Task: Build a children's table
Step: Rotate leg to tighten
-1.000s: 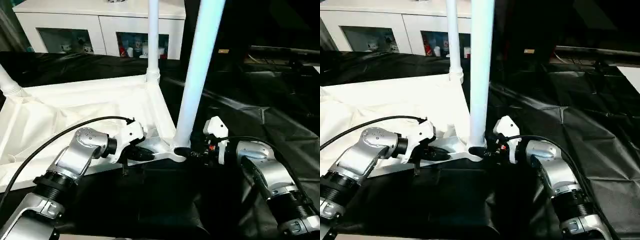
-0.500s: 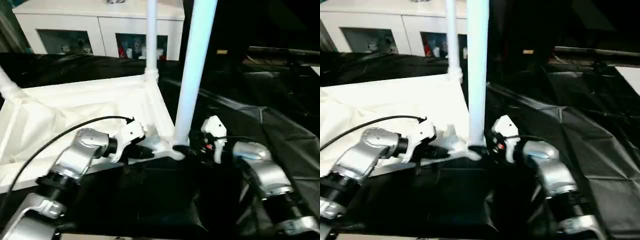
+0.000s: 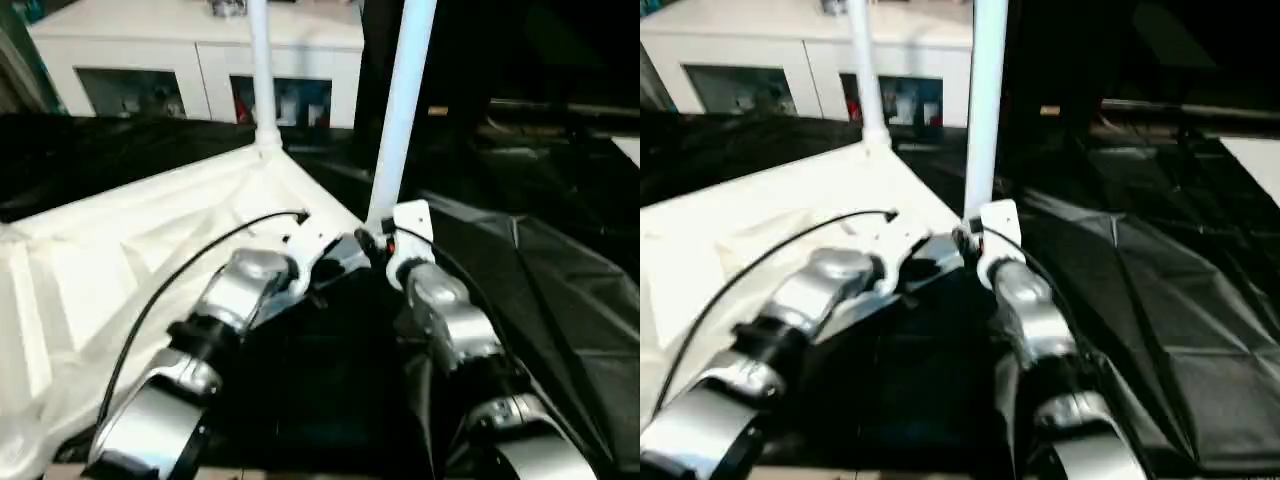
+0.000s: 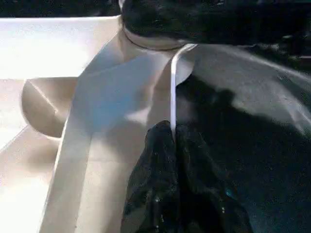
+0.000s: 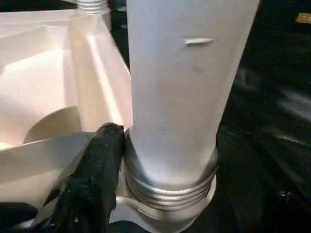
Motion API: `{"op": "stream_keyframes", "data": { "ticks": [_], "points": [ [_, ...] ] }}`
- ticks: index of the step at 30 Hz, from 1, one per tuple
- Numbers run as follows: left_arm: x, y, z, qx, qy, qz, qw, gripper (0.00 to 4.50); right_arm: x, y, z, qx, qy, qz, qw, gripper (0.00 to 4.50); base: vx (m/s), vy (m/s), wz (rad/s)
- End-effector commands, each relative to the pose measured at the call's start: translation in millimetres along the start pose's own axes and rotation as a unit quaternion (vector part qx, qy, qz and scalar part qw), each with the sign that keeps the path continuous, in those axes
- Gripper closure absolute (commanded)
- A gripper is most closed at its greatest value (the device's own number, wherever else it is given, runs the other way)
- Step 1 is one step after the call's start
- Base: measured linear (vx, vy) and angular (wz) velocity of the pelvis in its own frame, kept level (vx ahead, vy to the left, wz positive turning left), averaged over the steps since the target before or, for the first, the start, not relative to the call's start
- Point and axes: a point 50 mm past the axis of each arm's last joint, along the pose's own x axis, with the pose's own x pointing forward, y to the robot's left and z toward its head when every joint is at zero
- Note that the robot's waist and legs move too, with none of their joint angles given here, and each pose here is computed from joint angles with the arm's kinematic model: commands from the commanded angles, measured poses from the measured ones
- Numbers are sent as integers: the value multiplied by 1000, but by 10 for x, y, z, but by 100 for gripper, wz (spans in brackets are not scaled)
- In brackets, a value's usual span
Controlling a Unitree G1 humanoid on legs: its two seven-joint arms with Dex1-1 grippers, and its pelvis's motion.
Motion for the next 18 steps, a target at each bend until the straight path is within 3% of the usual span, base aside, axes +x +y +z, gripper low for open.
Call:
{"op": "stream_keyframes", "data": {
  "ticks": [1, 3, 4, 10, 13, 16, 18],
  "points": [
    [28, -12, -12, 10, 9, 5, 1000, 450, -55, 121, -405, 13, 82, 33, 996, 187, 0, 0, 0],
    [-11, -2, -23, 22, 11, -6, 1000, 450, -67, 133, -279, 39, 28, 77, 996, 187, 0, 0, 0],
    [-20, 2, -26, 22, 11, -8, 1000, 450, -72, 127, -246, 41, 16, 84, 996, 152, 0, 0, 0],
    [-107, 10, -108, 37, 12, -45, 998, 450, -143, 5, -124, 37, -23, 143, 989, 101, 0, 0, 0],
    [-225, -24, -230, 42, 24, -108, 993, 450, -301, -115, -86, -13, -26, 238, 971, 86, 0, 0, 0],
    [-278, -27, -262, 45, 27, -126, 991, 450, -374, -174, -71, -35, -28, 271, 962, 86, 0, 0, 0],
    [-415, -91, -293, 65, 18, -196, 978, 450, -520, -279, -64, -68, -20, 333, 940, 86, 0, 0, 0]
  ]
}}
